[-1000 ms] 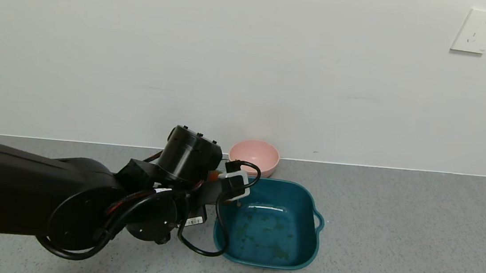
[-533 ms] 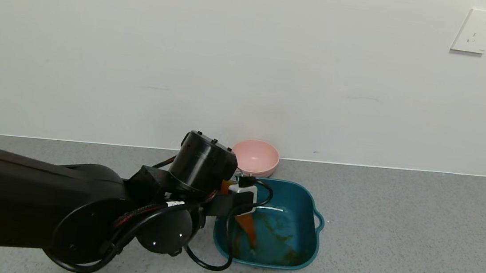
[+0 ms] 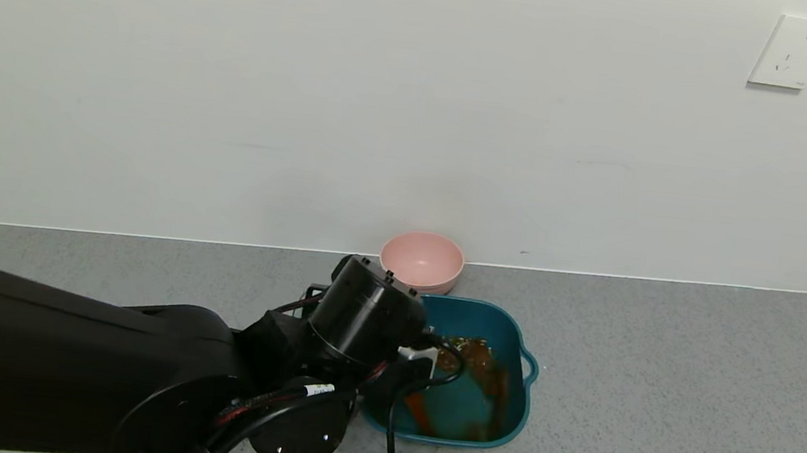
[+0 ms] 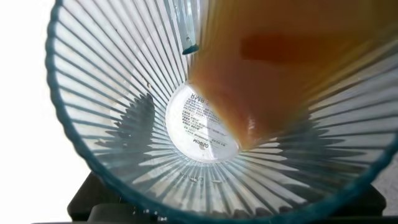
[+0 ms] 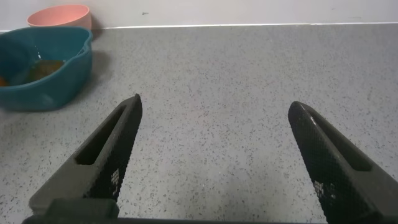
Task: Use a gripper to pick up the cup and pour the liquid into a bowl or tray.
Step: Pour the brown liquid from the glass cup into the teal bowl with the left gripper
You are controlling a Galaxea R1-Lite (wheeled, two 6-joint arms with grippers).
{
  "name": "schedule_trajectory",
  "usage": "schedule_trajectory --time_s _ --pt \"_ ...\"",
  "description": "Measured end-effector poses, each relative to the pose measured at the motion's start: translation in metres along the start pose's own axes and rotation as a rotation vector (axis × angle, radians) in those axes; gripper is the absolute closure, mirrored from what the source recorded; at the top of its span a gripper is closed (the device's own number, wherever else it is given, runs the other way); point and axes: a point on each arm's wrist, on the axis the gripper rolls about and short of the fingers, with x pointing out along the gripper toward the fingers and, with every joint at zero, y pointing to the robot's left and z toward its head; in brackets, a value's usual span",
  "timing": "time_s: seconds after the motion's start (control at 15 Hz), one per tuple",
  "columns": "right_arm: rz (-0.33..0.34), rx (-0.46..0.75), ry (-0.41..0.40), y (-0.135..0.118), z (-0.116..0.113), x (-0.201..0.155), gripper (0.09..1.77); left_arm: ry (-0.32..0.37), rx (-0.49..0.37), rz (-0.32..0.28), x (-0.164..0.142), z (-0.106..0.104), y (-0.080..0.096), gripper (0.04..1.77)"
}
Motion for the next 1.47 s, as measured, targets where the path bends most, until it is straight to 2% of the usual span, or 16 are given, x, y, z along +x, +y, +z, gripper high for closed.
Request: schedule_trajectory --time_s 0.33,0.73,1.27,1.47 --pt "0.0 0.0 0.0 0.0 0.0 0.0 0.15 0.029 0.077 0.011 -0.001 0.0 -0.001 0.58" --pt "0.0 0.0 0.0 0.0 0.0 0.0 0.15 0.07 0.274 0.059 -0.008 -0.004 0.014 0.58" --pt "0.0 0.0 0.0 0.0 0.0 0.0 0.15 0.082 0.42 0.11 -0.022 0.006 0.03 0.58" --pt "0.0 0.0 -0.001 0.0 0.0 0.0 0.15 0.075 0.438 0.133 -0.029 0.012 0.036 0.58"
